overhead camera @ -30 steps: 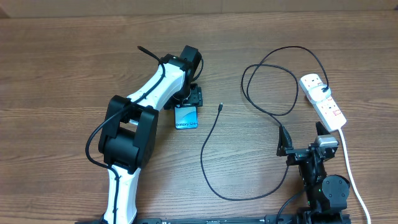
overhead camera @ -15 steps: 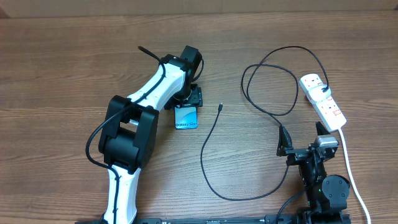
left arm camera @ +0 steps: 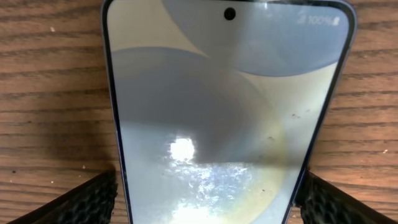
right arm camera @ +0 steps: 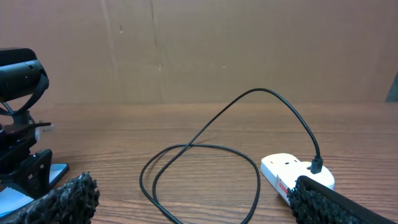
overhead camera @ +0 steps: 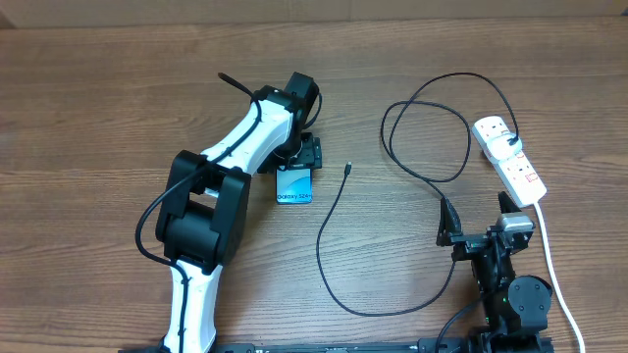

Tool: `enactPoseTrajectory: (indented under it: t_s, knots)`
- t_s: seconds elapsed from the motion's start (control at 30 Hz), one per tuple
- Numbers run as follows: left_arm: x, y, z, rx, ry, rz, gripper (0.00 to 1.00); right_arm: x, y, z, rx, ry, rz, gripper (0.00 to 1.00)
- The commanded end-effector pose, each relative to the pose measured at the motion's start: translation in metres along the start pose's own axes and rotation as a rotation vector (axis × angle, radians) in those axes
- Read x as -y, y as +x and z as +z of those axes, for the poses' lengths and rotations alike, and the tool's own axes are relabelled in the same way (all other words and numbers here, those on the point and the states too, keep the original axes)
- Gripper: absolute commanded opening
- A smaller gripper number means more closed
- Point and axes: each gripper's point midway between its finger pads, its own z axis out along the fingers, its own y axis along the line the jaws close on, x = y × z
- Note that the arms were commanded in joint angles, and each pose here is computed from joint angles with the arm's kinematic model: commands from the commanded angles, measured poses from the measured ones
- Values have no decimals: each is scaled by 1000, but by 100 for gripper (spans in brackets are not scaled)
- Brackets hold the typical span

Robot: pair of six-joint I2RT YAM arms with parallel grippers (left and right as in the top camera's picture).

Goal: Plug charger to phone and switch on socket
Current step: 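Close the left gripper on the phone's long edges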

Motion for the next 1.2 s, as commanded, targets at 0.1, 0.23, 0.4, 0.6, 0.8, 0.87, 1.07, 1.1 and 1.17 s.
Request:
enactPoseTrajectory:
  t_s: [0.1, 0.23, 0.4, 0.6, 0.8, 0.87, 1.07, 1.1, 1.17]
  knots:
    - [-2, 21, 22, -81, -13, -2, 86, 0, 2, 0, 4, 4, -5, 100]
    - [-4, 20, 22, -77, -23, 4, 81, 1, 2, 0, 4, 5, -5, 100]
    - [-4, 21, 22, -80, -23, 6, 89, 1, 2, 0, 4, 5, -5, 100]
    - [-4, 21, 22, -80, -22, 27, 100, 1, 2, 0, 4, 5, -5, 100]
    - [-4, 21, 22, -82, -20, 36, 78, 1, 2, 0, 4, 5, -5, 100]
    - [-4, 22, 22, -82, -20, 36, 75, 1, 2, 0, 4, 5, -5, 100]
    - [-4, 22, 21, -87, -23, 36, 78, 0, 2, 0, 4, 4, -5, 100]
    - [-5, 23, 21, -89, -24, 36, 78, 1, 2, 0, 4, 5, -5, 100]
    - [-5, 23, 19, -91, -25, 34, 78, 1, 2, 0, 4, 5, -5, 100]
